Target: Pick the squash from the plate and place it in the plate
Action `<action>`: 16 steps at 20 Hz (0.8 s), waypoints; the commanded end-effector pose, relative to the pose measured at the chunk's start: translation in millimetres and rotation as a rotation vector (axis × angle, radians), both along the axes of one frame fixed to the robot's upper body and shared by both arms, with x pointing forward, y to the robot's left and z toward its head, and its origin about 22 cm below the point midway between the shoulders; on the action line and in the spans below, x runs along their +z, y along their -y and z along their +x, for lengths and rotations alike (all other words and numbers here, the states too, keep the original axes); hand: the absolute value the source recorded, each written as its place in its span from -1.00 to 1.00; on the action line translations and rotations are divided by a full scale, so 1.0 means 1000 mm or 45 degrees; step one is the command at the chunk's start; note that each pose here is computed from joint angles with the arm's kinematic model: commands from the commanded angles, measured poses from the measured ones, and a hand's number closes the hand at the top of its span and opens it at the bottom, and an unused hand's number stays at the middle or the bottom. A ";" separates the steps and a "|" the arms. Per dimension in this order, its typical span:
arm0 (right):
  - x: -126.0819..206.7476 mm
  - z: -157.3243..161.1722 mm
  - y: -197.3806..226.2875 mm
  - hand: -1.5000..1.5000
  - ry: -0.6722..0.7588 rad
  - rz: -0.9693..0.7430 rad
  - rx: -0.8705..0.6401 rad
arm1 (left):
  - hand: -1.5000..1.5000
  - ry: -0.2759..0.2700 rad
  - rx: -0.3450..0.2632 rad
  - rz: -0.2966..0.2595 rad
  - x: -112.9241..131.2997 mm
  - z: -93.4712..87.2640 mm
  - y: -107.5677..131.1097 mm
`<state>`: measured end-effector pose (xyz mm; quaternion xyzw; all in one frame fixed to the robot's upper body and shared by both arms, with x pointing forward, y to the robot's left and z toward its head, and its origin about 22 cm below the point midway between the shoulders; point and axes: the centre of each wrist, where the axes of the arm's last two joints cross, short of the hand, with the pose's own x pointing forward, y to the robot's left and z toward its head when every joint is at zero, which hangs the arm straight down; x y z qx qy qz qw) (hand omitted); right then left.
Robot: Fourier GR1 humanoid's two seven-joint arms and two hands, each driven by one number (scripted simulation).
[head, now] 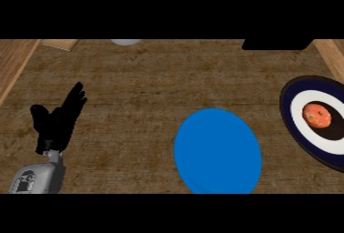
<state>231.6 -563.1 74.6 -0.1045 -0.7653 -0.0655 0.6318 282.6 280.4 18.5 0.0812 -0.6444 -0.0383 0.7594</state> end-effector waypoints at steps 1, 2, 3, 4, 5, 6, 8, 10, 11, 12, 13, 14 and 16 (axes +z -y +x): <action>-0.001 -0.015 0.015 -1.00 0.031 0.017 -0.019 | 0.00 -0.008 0.019 -0.003 0.002 -0.001 -0.019; -0.018 -0.017 0.014 -1.00 0.036 0.007 -0.005 | 0.00 0.003 -0.005 -0.006 -0.002 -0.004 -0.005; -0.012 -0.012 0.014 -1.00 0.011 0.018 -0.037 | 0.00 0.004 -0.019 -0.002 0.003 -0.012 -0.012; -0.017 -0.016 0.015 -1.00 0.031 -0.010 -0.031 | 0.00 0.003 -0.022 -0.003 -0.001 -0.005 0.009; -0.018 -0.047 0.029 -1.00 0.025 0.012 -0.021 | 0.00 -0.003 0.007 -0.014 -0.001 -0.010 0.013; -0.009 -0.039 0.032 -1.00 0.017 -0.003 -0.030 | 0.00 0.007 -0.033 -0.012 -0.008 -0.009 0.014; -0.020 -0.045 0.031 -1.00 0.018 -0.010 -0.075 | 0.00 0.003 -0.014 -0.008 0.007 -0.014 -0.008; -0.026 -0.043 0.027 -1.00 0.017 0.014 -0.060 | 0.00 0.004 -0.023 0.005 0.013 -0.004 -0.018; -0.009 -0.052 0.041 -1.00 0.004 -0.017 -0.089 | 0.00 0.007 -0.045 -0.024 0.008 -0.003 0.000; -0.019 -0.044 0.033 -1.00 0.009 -0.034 -0.110 | 0.00 0.020 -0.010 -0.009 0.004 0.001 0.003; -0.022 -0.063 0.039 -1.00 0.009 -0.034 -0.085 | 0.00 0.022 -0.021 0.011 -0.002 0.011 -0.003; -0.024 -0.053 0.034 -1.00 -0.002 -0.035 -0.093 | 0.00 0.009 -0.003 0.017 -0.007 -0.001 -0.008; -0.020 -0.058 0.039 -1.00 -0.016 -0.066 -0.103 | 0.00 0.021 -0.015 -0.013 0.007 0.009 0.000</action>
